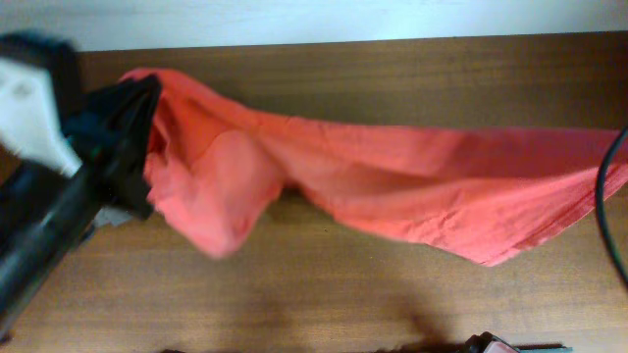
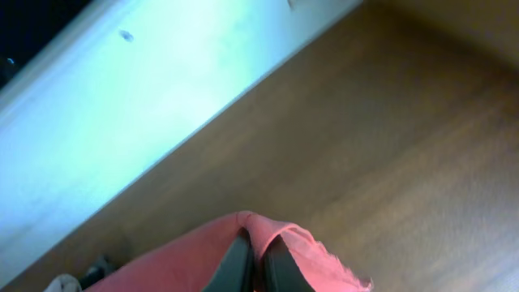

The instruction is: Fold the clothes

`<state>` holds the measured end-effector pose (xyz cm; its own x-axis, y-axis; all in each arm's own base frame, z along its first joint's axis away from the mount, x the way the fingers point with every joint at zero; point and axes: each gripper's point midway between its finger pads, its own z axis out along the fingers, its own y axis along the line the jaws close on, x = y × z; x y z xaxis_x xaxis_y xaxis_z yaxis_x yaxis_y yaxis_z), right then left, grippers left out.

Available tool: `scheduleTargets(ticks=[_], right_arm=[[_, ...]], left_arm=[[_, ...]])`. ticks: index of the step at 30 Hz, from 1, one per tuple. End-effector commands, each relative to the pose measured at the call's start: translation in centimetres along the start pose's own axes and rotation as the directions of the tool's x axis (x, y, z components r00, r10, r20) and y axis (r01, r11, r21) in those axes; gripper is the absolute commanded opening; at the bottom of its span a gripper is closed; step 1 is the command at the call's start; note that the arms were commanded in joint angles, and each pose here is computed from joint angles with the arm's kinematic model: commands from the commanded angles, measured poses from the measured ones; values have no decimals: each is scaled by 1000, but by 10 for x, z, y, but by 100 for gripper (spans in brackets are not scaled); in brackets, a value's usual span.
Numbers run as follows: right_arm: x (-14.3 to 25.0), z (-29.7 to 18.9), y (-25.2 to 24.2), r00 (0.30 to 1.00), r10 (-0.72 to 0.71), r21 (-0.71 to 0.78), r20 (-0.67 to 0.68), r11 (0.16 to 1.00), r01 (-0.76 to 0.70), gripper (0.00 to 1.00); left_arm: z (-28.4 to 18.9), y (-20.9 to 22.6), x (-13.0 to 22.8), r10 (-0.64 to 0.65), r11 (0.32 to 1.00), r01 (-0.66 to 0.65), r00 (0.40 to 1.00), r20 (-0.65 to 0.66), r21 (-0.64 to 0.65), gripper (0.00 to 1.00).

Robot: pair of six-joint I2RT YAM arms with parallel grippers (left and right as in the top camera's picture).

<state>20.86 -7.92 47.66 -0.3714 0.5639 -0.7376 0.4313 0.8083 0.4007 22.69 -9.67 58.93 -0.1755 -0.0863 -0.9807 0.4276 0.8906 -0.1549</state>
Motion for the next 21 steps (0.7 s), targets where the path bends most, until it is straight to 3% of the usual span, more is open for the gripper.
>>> scheduleTargets(ticks=[1, 6, 11, 15, 21], right_arm=[[-5, -21, 9, 997, -42, -11, 69, 999, 43, 4], [-5, -32, 13, 994, -50, -17, 100, 999, 52, 4], [-10, -18, 7, 997, -38, 1, 72, 999, 38, 4], [-17, 10, -5, 1000, -14, 33, 12, 999, 13, 4], [-24, 85, -32, 986, 55, 79, -158, 996, -43, 4]], left_arm=[[-13, -7, -5, 37, 999, -37, 999, 20, 22, 1], [-14, -18, 0, 34, 996, -34, 999, -2, 89, 0], [14, -7, 8, 22, 998, -19, 998, -56, 57, 1], [70, 21, 26, 0, 999, -5, 989, -149, -35, 1], [182, 53, 74, -35, 998, 16, 954, -297, -66, 1]])
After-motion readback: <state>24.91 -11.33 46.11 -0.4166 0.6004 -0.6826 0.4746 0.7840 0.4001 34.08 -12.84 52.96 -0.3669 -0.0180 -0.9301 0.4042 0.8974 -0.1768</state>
